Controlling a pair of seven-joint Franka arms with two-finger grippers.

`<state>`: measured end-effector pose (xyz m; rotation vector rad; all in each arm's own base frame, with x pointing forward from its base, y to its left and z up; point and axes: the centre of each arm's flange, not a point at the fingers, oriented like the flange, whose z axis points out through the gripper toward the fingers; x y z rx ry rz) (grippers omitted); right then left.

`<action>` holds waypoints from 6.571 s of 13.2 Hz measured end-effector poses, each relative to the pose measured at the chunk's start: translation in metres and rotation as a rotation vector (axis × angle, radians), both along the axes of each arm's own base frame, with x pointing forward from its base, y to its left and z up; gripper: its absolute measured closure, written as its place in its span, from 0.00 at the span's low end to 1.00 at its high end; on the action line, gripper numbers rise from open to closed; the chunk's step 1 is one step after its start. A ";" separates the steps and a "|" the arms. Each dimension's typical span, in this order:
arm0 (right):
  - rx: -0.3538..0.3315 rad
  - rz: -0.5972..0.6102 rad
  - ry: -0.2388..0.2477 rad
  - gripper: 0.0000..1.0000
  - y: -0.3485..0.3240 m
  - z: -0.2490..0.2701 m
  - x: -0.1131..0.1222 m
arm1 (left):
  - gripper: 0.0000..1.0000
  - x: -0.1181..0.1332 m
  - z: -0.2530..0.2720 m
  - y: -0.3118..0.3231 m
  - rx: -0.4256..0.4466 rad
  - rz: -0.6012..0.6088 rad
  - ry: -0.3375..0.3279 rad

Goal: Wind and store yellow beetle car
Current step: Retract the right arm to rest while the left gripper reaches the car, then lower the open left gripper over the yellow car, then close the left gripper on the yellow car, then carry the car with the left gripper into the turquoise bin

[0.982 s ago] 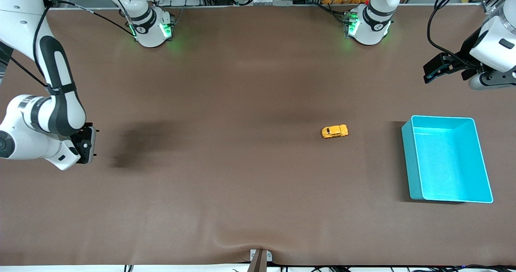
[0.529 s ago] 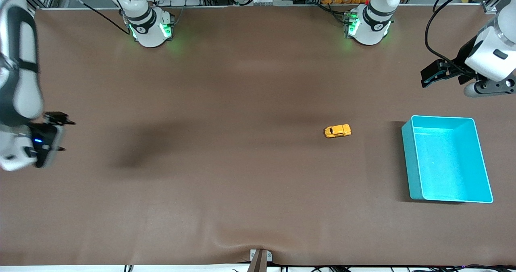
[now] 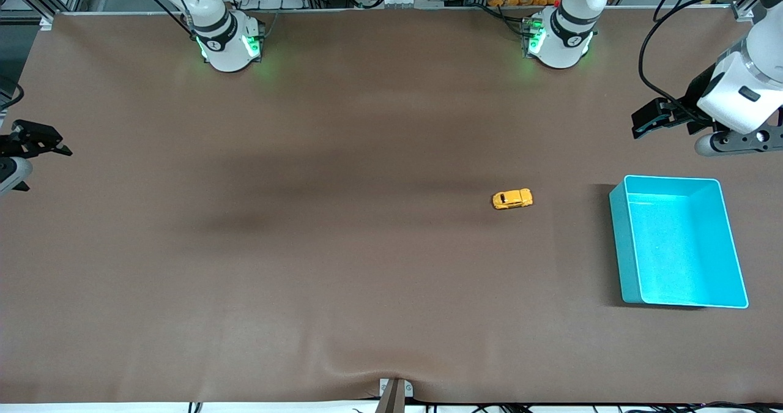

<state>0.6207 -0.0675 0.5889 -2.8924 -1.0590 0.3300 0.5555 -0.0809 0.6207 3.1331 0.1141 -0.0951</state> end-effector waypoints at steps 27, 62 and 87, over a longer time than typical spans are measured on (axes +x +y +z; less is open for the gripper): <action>-0.031 -0.844 -0.283 0.00 0.028 0.011 -0.052 | 0.00 -0.028 -0.338 -0.127 -0.047 1.043 0.012; -0.082 -0.849 -0.123 0.00 0.024 0.024 -0.074 | 0.52 0.072 -0.310 0.001 0.002 1.038 -0.215; -0.040 -0.819 -0.144 0.00 0.045 0.027 -0.069 | 0.52 0.098 -0.325 0.253 0.052 0.098 -0.003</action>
